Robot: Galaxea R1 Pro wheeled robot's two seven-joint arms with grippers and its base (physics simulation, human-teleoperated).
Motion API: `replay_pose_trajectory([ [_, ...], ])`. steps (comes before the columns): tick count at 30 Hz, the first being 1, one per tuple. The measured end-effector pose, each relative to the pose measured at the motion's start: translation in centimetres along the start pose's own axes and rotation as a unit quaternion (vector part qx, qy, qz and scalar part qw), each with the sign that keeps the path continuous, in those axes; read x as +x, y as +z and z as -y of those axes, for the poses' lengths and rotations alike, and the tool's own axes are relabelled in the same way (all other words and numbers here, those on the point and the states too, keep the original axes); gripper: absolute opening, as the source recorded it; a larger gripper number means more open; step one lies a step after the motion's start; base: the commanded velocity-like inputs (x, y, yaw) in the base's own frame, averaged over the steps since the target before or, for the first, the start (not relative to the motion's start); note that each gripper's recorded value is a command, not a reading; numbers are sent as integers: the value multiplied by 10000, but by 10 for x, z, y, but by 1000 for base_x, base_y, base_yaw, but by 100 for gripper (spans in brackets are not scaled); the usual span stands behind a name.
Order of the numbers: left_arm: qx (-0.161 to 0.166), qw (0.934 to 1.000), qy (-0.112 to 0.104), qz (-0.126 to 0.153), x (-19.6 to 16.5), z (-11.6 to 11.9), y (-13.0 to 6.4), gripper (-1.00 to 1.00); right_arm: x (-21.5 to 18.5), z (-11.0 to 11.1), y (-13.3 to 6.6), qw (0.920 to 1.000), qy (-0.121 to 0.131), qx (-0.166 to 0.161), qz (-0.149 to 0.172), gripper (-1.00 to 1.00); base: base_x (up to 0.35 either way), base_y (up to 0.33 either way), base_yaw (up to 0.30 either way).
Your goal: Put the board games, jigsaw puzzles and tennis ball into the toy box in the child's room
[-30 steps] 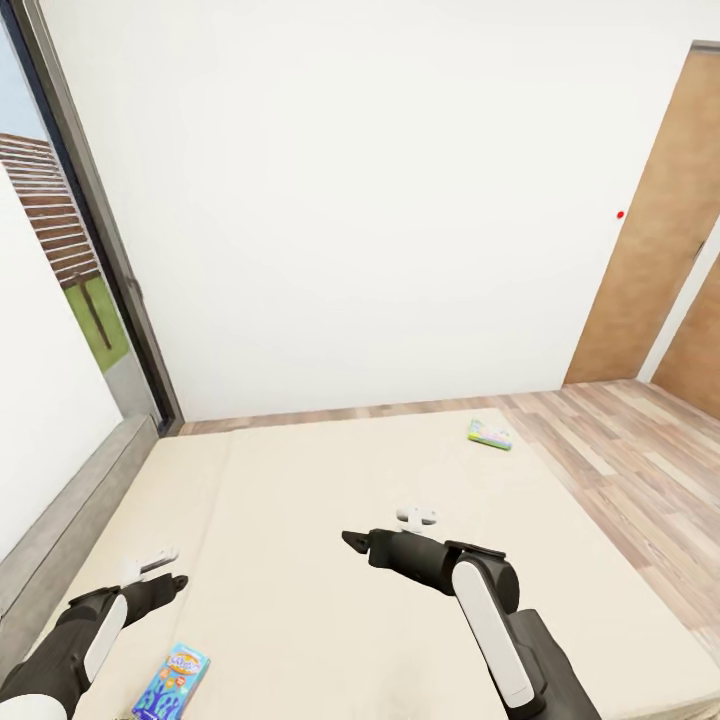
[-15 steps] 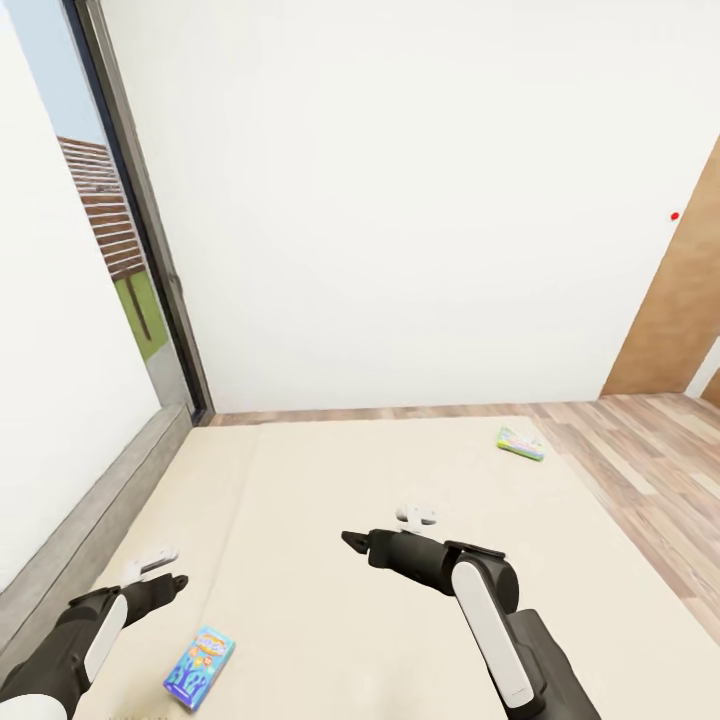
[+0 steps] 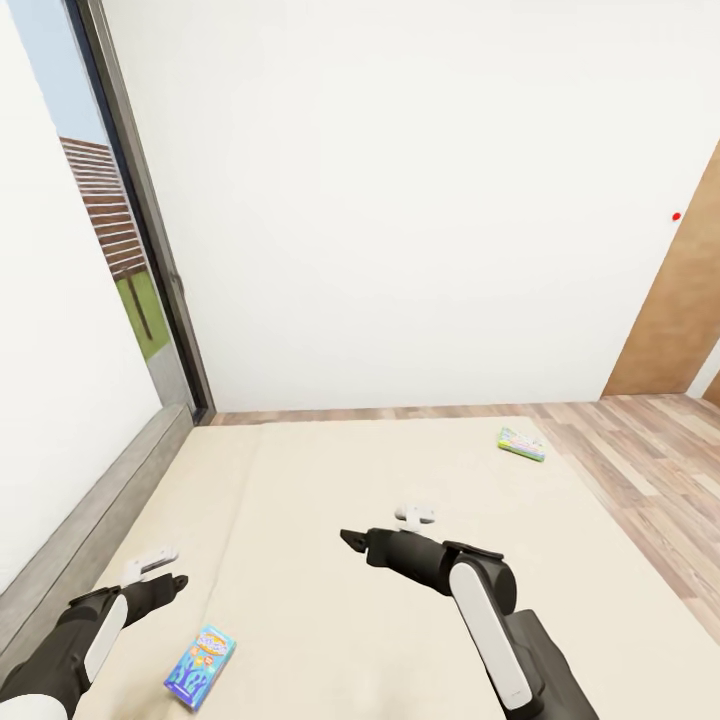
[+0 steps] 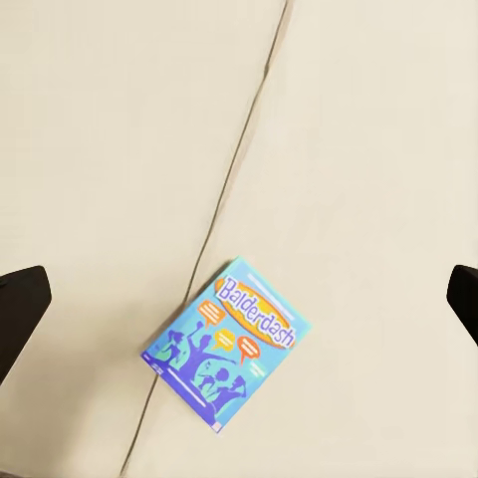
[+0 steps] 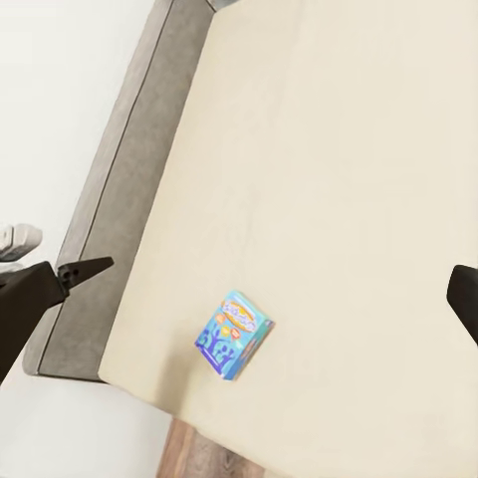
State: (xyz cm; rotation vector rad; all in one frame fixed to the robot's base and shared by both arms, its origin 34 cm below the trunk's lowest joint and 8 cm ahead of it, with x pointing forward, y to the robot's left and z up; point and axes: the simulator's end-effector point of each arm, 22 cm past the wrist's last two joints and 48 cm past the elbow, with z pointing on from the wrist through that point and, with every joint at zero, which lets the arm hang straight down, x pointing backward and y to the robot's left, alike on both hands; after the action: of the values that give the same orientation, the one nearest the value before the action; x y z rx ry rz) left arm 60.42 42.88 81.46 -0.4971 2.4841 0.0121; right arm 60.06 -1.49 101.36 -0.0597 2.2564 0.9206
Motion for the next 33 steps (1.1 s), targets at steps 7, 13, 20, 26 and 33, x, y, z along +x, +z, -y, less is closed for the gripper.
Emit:
replay_pose_trajectory([
  [7,2,10000,0,0,0,0,0,100,1,-2,1,10000,-14,-14,-3,100,0,0,0],
  [13,0,10000,1,-10,1,0,1,100,2,-2,2,10000,-8,-23,-16,100,0,0,0],
  [20,-18,10000,7,-51,5,-1,3,100,4,0,4,10000,26,-16,-50,100,0,0,0],
  [26,-34,9999,14,-95,9,-2,6,100,8,3,6,9999,62,-11,-91,100,0,0,8],
  [33,-53,9999,23,-148,13,-4,9,100,12,6,9,9998,107,-4,-141,100,0,0,51],
])
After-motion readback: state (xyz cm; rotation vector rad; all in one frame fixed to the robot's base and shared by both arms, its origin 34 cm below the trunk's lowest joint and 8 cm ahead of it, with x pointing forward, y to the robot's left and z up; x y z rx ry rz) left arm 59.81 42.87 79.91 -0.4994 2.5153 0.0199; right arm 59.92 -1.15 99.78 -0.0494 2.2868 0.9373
